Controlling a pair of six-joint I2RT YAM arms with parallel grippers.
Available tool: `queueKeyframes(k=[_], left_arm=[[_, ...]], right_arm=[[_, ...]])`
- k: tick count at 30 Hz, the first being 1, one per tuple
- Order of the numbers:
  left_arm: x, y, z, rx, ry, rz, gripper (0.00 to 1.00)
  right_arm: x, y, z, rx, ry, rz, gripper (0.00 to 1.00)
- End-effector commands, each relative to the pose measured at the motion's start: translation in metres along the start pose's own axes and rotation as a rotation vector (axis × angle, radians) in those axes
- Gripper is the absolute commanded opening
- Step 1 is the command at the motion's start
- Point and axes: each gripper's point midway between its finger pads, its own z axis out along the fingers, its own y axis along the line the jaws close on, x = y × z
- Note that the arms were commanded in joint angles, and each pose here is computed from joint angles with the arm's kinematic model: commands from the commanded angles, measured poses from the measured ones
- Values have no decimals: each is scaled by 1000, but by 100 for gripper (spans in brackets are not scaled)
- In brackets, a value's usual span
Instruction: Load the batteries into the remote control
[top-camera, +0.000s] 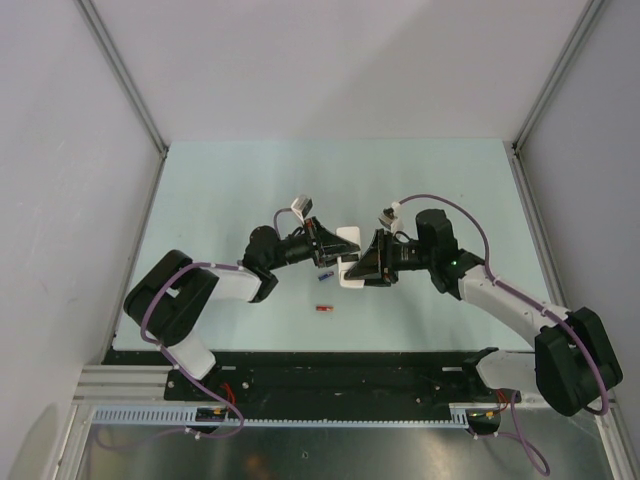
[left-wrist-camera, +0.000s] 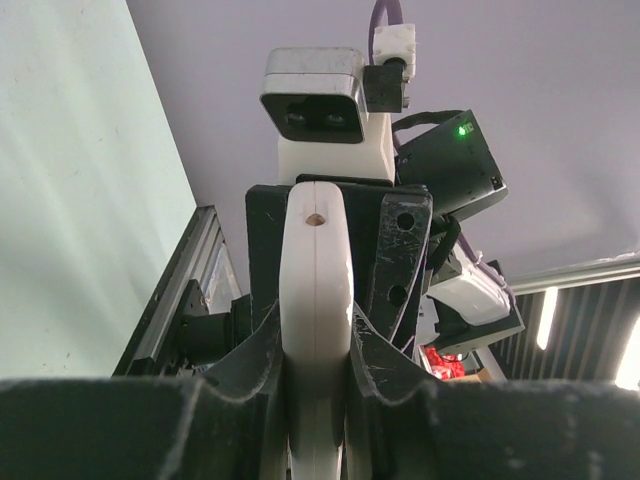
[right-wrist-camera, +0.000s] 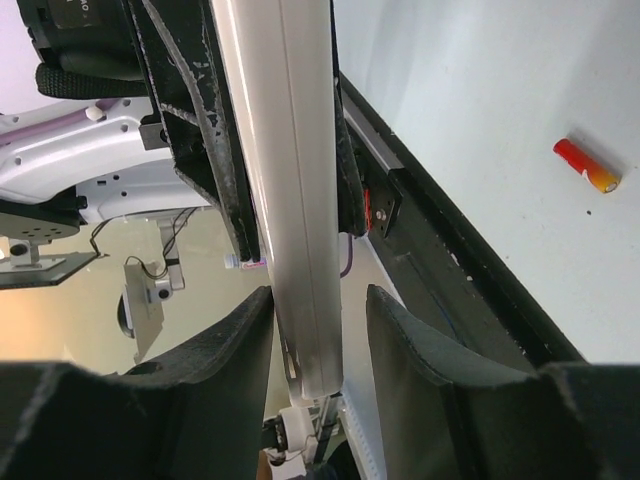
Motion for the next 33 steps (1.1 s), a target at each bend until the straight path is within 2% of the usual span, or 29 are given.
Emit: queueKeyframes(k=[1, 14, 33], left_arm=[[16, -58, 1, 157, 81, 101, 0], [12, -44, 0, 126, 45, 69, 0], [9, -22, -3, 67, -3, 21, 0]], right_arm=[[-10, -11, 2, 49, -25, 10, 46], [-19, -3, 1, 33, -45, 11, 54], [-29, 5, -2, 16, -70, 9, 60]])
